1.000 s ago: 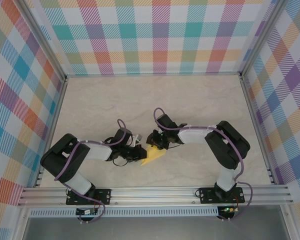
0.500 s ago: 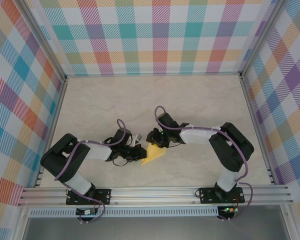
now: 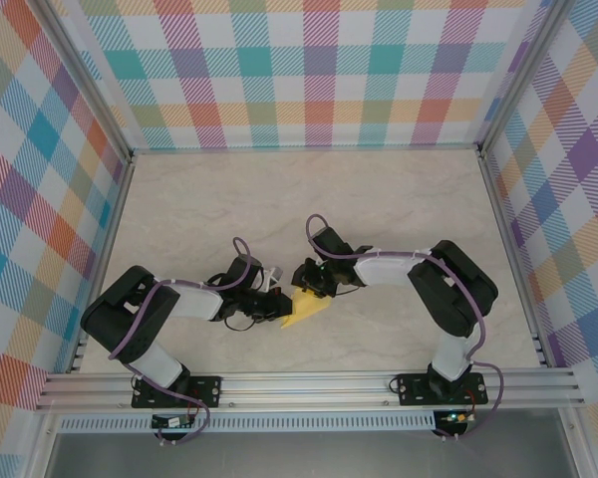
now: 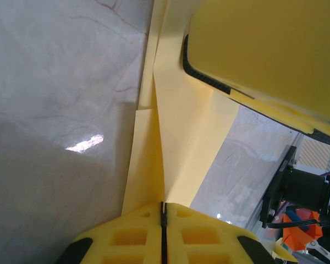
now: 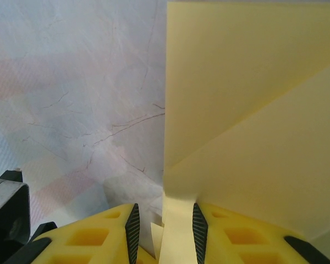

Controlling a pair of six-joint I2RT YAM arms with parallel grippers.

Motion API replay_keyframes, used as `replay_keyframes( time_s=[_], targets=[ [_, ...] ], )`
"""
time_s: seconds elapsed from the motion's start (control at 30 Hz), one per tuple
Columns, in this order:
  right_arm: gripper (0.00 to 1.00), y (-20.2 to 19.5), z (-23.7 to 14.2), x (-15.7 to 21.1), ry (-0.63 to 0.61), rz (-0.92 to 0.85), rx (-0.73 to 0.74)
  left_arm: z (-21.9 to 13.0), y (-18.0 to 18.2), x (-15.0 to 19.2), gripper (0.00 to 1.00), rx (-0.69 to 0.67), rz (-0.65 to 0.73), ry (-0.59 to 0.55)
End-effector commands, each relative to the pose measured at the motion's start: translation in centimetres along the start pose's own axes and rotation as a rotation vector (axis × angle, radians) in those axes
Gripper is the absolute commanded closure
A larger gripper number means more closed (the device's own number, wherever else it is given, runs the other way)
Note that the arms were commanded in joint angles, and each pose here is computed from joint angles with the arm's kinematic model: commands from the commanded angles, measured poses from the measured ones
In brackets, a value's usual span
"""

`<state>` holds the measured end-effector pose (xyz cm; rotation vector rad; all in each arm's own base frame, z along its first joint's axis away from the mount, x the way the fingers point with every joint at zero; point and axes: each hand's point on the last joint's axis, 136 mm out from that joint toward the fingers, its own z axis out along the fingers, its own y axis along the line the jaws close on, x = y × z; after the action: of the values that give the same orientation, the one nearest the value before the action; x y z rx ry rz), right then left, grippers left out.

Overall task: Fold a paper plane with a square sheet of paper (pick it up from the middle)
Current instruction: Fourth fold the wing at the center of the table.

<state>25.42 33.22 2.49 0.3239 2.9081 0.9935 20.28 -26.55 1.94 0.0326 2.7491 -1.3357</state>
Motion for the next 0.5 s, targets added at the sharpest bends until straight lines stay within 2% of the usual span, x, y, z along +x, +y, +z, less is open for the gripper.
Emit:
replay_keyframes(
  time_s=[0.0, 0.3, 0.47],
  targets=[
    [0.66, -0.2, 0.6, 0.3, 0.022, 0.0, 0.016, -0.2, 1.0, -0.4, 0.9, -0.03, -0.011, -0.02],
    [0.67, -1.9, 1.1, 0.8, 0.04, 0.025, 0.067, -1.1, 1.2, 0.7, 0.78, -0.062, 0.004, 0.006],
    [0.67, -2.2, 1.1, 0.9, 0.042, 0.026, 0.073, -1.7, 1.2, 1.2, 0.77, -0.078, 0.023, 0.015]
  ],
)
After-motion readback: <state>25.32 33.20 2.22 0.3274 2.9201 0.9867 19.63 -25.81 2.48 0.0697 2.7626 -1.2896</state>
